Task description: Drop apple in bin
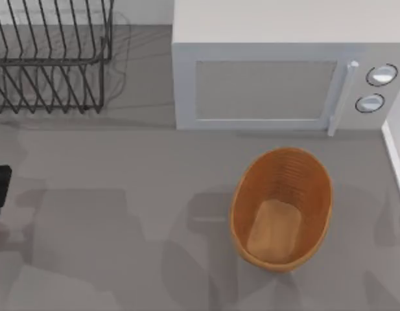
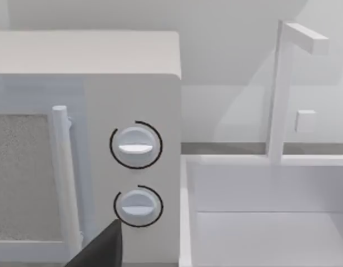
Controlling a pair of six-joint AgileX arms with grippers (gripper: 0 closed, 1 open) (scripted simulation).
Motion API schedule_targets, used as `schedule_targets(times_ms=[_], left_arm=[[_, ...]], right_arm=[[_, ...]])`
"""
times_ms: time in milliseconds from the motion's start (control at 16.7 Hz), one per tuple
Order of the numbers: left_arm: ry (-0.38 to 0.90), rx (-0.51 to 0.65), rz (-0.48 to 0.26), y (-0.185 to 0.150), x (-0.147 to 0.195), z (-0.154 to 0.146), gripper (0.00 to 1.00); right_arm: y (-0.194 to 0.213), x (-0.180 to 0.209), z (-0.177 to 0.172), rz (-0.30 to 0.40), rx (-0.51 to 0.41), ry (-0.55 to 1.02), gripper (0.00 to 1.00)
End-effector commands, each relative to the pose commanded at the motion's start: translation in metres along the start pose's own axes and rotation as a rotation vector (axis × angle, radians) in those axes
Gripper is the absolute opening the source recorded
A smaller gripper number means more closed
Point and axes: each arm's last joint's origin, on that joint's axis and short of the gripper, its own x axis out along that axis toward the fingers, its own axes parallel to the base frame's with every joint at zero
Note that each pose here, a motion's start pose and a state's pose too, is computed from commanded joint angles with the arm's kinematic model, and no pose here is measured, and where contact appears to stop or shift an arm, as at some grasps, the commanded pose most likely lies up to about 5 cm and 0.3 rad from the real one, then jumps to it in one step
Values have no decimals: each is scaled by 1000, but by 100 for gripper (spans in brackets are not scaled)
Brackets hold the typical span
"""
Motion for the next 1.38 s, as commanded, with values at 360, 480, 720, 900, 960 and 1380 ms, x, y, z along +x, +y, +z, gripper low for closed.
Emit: schedule_targets(times_ms=[360,480,720,900,960,1380], left_arm=[[-4,0,1,0,49,0,100],[-3,0,0,0,51,-1,100],[-3,0,0,0,51,-1,85],[-3,0,0,0,51,-1,62],[-3,0,0,0,51,-1,55],[-3,0,0,0,51,-1,2]], right_arm=[[0,0,0,0,0,0,100],[0,0,0,0,0,0,100],[0,0,0,0,0,0,100],[0,0,0,0,0,0,100],[0,0,0,0,0,0,100],[0,0,0,0,0,0,100]])
